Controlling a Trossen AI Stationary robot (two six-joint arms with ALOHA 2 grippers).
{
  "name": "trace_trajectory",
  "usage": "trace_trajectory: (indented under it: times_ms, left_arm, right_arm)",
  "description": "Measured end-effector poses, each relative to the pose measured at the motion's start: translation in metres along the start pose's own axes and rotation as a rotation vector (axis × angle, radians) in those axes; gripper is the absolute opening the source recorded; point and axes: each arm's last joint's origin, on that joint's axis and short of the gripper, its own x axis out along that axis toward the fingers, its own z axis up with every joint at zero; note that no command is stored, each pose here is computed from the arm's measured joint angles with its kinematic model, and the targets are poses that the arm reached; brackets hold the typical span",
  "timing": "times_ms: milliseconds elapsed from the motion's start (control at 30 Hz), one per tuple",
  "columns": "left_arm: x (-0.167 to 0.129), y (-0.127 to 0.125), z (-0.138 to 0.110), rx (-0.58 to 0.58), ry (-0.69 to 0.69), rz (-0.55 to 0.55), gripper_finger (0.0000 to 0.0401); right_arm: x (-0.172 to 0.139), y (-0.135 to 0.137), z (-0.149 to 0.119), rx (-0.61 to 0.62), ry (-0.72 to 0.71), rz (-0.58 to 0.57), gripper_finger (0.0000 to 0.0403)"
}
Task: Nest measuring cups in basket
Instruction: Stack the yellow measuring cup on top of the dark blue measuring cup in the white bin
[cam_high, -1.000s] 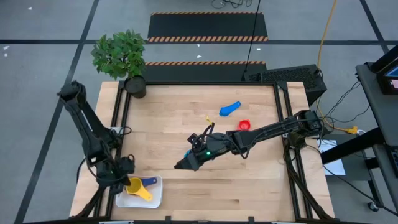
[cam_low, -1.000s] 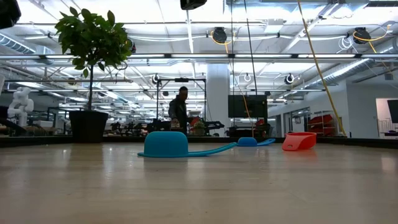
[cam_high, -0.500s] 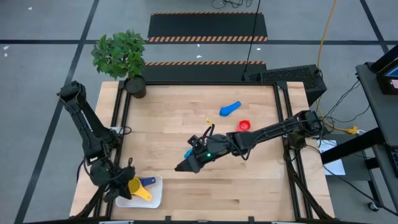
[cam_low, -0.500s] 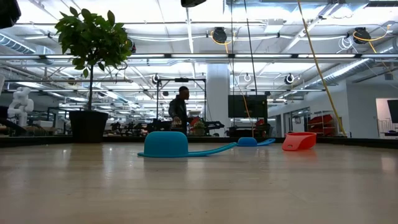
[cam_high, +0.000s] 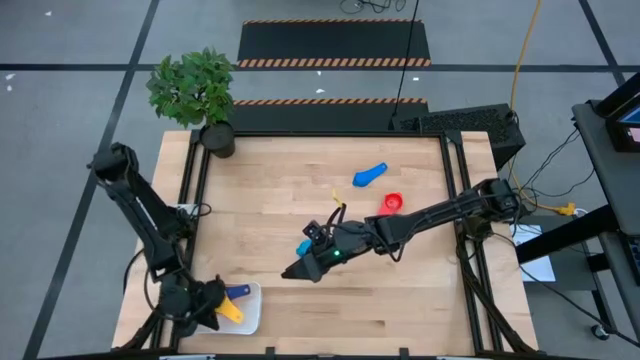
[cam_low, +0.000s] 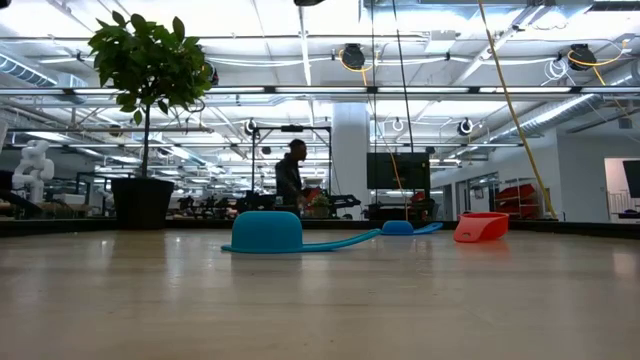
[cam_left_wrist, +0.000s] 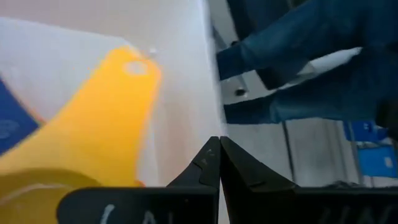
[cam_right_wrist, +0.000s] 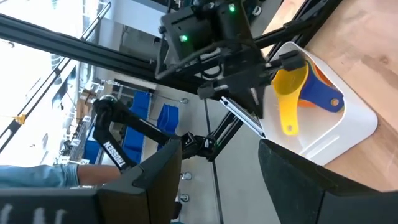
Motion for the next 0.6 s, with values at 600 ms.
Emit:
trace_trajectory:
  times_ms: [600]
  left_arm:
    - [0.008, 0.029, 0.019, -0.038, -0.062, 0.195, 0.0004]
  right_arm:
    - [0.000, 0.000, 0.001, 0.003, -0.015, -0.005, 0.0208]
